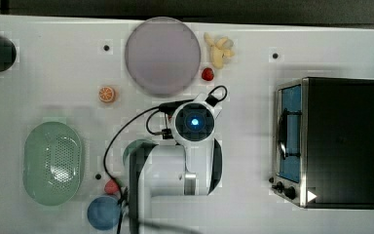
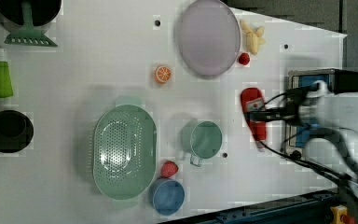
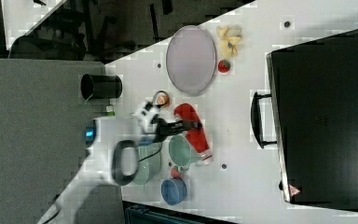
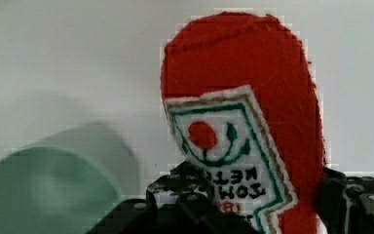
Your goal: Pick Ketchup from the table and place it in strainer.
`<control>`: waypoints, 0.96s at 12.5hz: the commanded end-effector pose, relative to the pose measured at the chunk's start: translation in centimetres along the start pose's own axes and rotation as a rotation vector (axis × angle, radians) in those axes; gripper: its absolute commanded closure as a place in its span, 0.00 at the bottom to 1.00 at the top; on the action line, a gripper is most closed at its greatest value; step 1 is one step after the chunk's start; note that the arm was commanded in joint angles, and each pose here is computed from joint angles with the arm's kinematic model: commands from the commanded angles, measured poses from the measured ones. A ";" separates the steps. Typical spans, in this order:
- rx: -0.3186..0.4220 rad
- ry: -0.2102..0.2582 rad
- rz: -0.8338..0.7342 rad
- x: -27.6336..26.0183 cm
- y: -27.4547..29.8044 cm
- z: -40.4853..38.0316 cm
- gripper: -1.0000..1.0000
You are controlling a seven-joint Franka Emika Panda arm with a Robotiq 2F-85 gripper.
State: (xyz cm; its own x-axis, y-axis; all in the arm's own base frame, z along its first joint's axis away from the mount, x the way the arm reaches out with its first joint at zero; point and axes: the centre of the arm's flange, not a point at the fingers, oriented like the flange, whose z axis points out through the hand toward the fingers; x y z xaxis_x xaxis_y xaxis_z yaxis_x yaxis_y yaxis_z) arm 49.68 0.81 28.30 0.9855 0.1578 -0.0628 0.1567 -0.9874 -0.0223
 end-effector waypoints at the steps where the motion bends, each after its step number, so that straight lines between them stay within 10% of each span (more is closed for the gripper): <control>1: -0.017 0.026 0.006 0.7 -3.4 -9.8 0.42; 12: -0.002 0.077 0.184 -0.4 -26.6 -13.5 0.42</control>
State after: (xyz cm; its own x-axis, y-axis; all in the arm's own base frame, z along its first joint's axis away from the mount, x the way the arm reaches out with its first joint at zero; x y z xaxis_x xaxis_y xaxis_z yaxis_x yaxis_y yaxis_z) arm 47.33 24.43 41.73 0.9954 0.0959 -0.0071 0.0958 -0.9953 -0.0112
